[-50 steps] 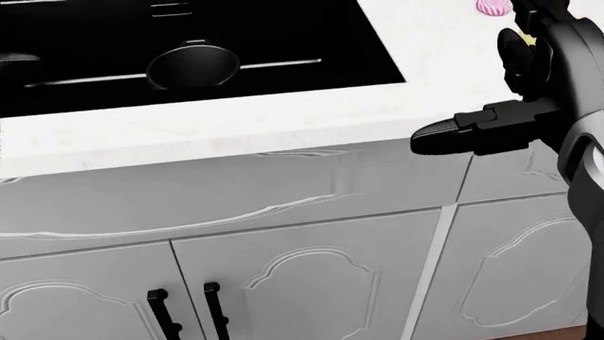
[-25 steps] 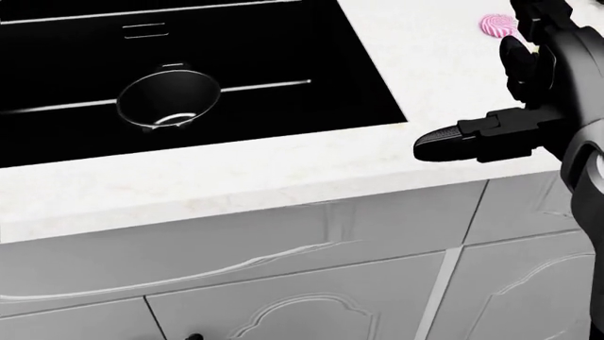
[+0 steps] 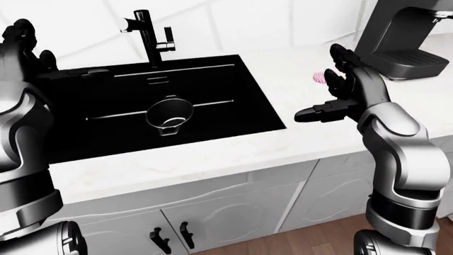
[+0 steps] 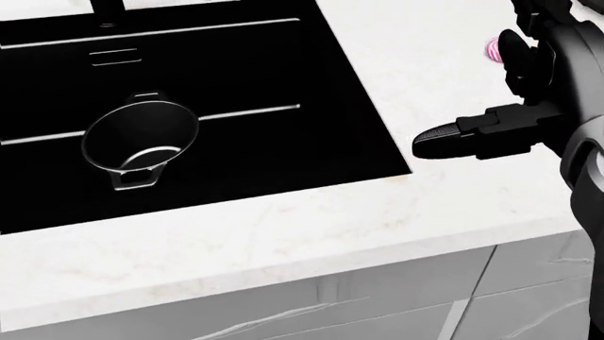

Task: Turn the sink spout to the right.

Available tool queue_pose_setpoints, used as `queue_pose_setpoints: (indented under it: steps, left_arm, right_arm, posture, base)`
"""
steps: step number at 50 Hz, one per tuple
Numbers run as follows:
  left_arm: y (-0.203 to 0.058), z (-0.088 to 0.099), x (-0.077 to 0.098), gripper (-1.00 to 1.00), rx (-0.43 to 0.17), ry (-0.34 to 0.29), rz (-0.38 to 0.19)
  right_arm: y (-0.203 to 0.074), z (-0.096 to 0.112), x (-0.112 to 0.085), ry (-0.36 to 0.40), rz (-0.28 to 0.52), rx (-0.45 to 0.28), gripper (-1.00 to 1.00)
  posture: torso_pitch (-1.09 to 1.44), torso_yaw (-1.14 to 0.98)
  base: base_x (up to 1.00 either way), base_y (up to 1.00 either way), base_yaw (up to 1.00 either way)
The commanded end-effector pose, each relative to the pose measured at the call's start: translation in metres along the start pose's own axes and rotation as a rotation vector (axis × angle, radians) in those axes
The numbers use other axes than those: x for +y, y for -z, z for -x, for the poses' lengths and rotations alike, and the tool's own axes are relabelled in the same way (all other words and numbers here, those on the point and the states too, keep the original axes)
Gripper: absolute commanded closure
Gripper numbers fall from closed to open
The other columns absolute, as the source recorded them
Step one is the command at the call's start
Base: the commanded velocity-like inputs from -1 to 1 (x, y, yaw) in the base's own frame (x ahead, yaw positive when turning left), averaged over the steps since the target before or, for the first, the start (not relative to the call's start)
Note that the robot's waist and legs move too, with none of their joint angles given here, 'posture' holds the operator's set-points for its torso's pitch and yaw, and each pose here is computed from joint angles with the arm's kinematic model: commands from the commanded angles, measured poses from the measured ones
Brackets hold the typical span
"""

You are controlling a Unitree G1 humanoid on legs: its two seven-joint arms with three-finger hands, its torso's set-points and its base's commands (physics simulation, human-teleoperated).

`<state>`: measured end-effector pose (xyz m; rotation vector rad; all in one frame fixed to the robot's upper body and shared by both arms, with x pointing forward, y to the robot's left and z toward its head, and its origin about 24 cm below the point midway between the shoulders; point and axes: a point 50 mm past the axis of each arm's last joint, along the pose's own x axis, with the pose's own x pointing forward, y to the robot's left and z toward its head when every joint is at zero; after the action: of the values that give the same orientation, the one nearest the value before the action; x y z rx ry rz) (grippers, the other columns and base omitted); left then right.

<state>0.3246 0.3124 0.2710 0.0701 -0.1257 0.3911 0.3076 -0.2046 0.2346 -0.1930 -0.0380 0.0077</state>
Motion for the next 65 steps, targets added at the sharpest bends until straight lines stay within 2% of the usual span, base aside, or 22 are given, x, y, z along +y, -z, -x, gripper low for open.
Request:
queue_pose_setpoints:
  steps: [1, 37, 65]
  left_arm:
    - [-0.027, 0.004, 0.011, -1.0, -0.11, -0.036, 0.013]
    - [-0.03, 0.004, 0.026, -1.0, -0.107, -0.074, 0.024]
    - [-0.028, -0.006, 0.013, -1.0, -0.099, -0.063, -0.005]
  right_arm:
    - [-0.022, 0.003, 0.002, -0.005, 0.02, -0.101, -1.0]
    - [-0.023, 0.004, 0.003, -0.01, 0.027, -0.1, -1.0]
    - [-0.022, 0.008, 0.003, -0.021, 0.028, -0.109, -1.0]
  posture:
    - [0.0, 0.0]
    - [0.0, 0.0]
    - [0.0, 0.0]
  base:
    - [0.21, 0.0, 0.0]
    - [0.21, 0.0, 0.0]
    - [0.02, 0.0, 0.0]
